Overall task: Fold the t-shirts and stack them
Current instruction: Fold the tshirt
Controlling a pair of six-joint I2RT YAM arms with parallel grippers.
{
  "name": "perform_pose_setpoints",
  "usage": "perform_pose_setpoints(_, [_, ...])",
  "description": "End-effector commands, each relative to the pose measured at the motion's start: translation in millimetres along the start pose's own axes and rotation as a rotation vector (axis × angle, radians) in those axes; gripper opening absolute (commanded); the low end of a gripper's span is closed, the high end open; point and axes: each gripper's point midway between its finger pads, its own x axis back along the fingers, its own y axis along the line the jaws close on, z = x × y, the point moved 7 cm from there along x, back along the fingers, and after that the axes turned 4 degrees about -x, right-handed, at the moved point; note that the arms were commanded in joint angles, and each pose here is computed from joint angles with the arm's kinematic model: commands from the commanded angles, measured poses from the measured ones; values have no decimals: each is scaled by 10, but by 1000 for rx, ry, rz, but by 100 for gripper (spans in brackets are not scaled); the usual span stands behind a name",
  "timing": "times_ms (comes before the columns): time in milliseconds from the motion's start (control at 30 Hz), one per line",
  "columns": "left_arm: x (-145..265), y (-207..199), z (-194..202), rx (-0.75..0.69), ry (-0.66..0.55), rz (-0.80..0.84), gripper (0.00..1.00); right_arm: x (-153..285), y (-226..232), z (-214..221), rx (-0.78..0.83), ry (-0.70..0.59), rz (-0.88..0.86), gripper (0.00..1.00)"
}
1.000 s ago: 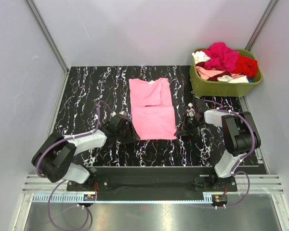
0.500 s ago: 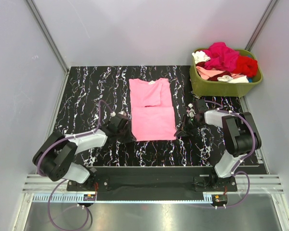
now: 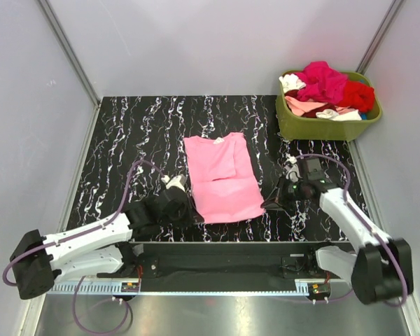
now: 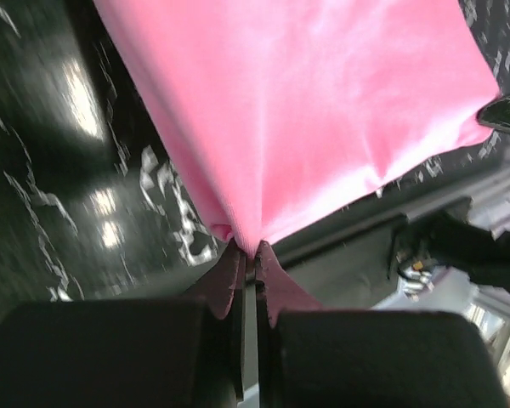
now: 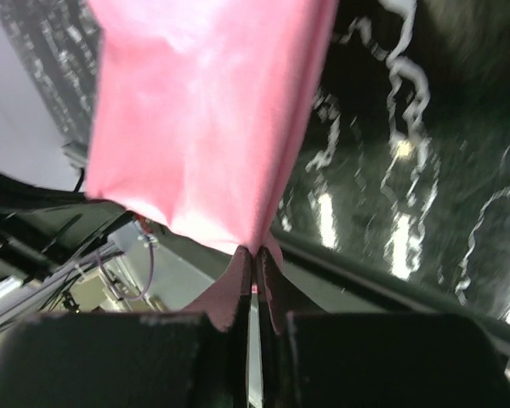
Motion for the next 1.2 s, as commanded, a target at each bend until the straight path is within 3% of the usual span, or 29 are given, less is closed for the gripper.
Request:
perform_pose_setpoints(0, [181,-29,68,64,-26,-37,0,266,77,325,-57,40,-41,0])
perform_pose_setpoints(167, [565,-289,-129,12,-60,-43,4,539,327,349,-40,-1,-96,0])
perform_pose_setpoints(367, [787,-443,-684,-92,-158,-143,9,678,754,-170,42,-91,-61,0])
perform_pose_setpoints(700, [535,-509,-1462,-115,-129,-87,9,561,1147,-849,77,-151,-57,0])
perform_pose_setpoints(1167, [-49,-405,-2305,-87,-25,-46,9,182,1208,-1561,17,-161,-28,0])
